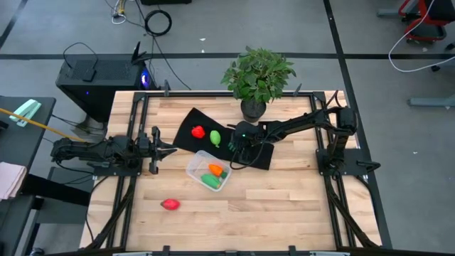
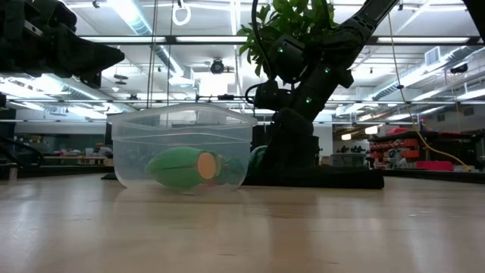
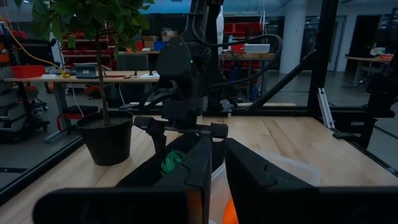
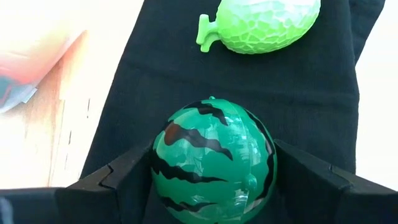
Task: Pick and placing Produce into tupperware
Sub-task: Put the green watermelon into the transparent bin
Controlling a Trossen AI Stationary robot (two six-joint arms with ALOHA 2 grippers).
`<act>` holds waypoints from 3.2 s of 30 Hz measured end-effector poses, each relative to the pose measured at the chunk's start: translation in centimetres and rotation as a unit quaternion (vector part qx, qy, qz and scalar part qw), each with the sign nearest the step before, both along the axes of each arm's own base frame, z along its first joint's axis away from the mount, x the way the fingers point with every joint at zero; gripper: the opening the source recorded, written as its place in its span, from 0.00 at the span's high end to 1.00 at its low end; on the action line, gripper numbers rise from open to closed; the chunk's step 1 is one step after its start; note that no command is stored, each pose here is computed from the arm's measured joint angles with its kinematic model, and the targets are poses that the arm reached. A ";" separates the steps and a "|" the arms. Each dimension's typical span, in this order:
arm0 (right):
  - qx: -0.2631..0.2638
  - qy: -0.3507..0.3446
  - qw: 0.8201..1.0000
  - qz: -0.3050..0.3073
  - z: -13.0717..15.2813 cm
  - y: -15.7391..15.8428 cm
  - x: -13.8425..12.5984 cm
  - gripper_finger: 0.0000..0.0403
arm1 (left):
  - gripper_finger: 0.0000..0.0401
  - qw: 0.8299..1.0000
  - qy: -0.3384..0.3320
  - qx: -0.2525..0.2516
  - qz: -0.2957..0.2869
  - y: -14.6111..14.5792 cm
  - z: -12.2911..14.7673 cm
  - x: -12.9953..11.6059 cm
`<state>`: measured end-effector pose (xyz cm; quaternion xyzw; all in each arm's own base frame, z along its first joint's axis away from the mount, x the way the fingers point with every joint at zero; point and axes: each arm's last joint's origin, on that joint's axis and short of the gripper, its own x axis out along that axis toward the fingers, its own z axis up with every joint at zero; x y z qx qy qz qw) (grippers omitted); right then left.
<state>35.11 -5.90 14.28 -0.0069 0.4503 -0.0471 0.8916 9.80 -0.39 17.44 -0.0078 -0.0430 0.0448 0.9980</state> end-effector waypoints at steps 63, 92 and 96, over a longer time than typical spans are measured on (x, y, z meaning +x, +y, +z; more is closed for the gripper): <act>-0.045 -0.093 0.987 0.123 12.0 11.0 5.7 0.29 | 0.90 1.000 -0.002 -0.001 0.000 0.0 0.0 0.0; 0.042 -0.126 0.985 0.109 6.6 11.8 6.3 0.29 | 0.90 1.000 -0.001 -0.001 0.000 0.0 0.0 0.0; 0.052 -0.115 0.986 0.113 5.2 11.8 6.7 0.29 | 0.89 1.000 -0.007 -0.001 0.000 0.0 0.1 0.0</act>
